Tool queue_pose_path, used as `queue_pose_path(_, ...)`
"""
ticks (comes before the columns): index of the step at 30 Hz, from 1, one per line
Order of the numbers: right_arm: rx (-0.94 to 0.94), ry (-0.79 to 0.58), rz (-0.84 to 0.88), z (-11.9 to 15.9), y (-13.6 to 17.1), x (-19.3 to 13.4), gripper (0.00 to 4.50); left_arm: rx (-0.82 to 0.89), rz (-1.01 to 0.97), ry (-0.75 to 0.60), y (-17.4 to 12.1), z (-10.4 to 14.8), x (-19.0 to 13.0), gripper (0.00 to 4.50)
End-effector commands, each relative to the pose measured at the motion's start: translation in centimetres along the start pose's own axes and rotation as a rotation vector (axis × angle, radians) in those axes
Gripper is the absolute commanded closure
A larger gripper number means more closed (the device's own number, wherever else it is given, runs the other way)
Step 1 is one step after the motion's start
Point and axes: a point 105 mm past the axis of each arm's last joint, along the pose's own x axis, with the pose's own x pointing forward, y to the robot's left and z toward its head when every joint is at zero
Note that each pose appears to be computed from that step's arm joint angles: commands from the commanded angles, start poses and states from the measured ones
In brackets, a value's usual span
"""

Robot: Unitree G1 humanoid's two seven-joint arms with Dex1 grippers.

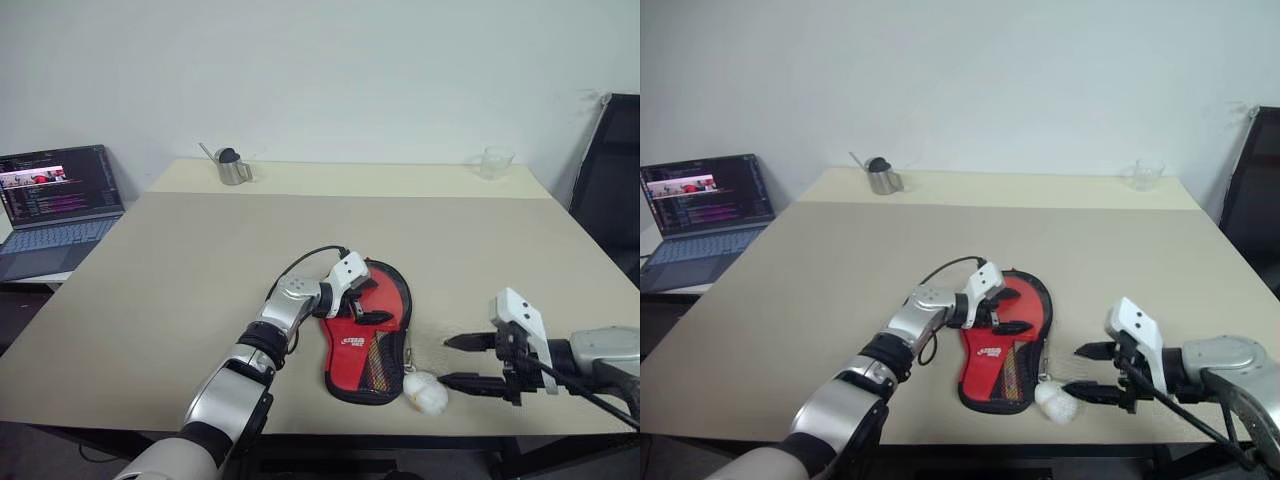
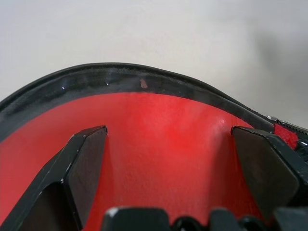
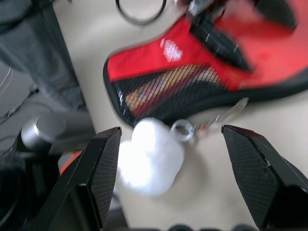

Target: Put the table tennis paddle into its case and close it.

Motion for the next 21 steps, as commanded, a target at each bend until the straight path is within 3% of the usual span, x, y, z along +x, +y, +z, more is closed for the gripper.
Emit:
queue_pose_path(1,-0.034,0.004,0.047,0.4,1.4,0.8,0.86,-0.013,0.021,0.080,-0.3,-2.4,0.0,0.00)
queue_pose_path(21,0.036,0.143,-0.037,-3.3,1.3,4.8,0.86,0.012,0.003,0.102,-1.0,-2.5,0.8,0.00)
